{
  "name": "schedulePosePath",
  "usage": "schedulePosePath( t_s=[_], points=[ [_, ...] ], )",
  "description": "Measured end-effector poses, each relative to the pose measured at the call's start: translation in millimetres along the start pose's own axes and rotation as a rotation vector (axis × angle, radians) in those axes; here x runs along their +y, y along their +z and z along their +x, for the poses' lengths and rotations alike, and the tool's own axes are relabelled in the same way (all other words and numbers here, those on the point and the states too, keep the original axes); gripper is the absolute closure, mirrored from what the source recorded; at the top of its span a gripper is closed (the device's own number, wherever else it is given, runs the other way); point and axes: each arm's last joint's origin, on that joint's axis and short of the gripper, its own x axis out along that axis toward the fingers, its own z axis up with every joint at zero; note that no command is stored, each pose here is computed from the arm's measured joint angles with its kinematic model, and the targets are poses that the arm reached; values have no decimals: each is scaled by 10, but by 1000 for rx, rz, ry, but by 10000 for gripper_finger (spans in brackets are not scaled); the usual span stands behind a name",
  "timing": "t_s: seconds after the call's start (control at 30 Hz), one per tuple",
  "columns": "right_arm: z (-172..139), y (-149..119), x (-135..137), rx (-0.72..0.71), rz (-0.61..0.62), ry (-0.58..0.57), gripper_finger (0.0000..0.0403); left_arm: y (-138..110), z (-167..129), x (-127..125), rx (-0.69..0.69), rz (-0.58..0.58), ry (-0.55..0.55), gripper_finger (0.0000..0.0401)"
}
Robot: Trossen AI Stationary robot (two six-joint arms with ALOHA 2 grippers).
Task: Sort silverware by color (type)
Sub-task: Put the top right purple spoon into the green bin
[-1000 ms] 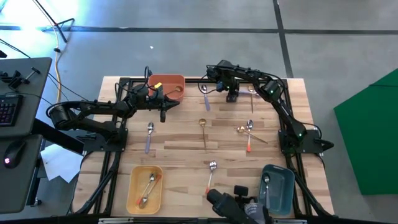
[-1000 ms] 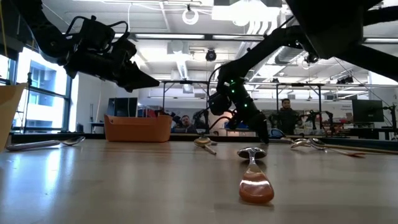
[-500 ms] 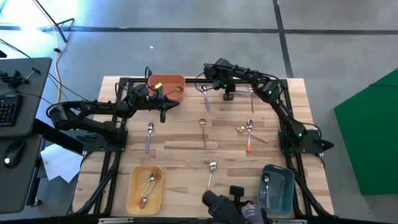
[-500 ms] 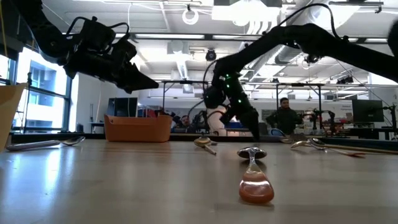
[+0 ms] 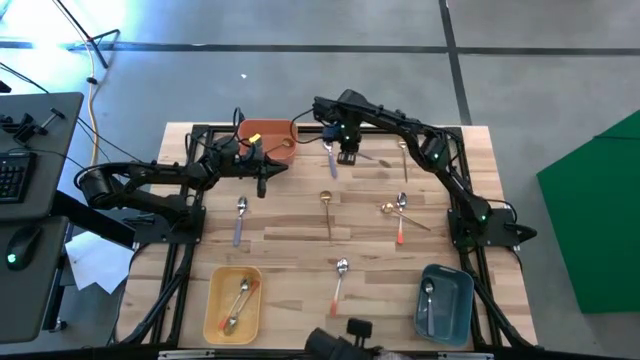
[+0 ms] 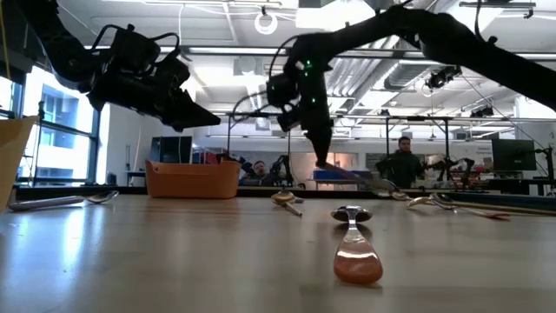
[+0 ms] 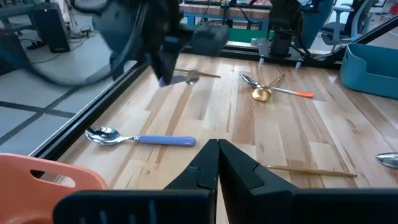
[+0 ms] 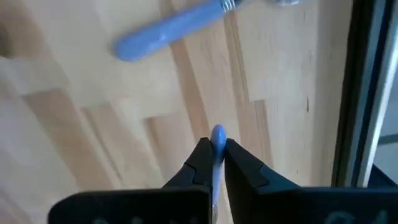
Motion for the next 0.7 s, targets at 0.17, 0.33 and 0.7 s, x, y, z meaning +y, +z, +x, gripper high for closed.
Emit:
schedulePosePath(
  t_s=[0.17,0.33,0.7],
  points=[
    [-392,-54,281,-119,17,60,398,-56,-24,-16,2,0,0,401],
    [-771,-153,610,-223,82,169,400,-99,-41,-36,5,-1,-2,401],
    [-1237,-487,1825,-247,93,308,400,-162,-87,-82,-31,-22,-7,401]
  ],
)
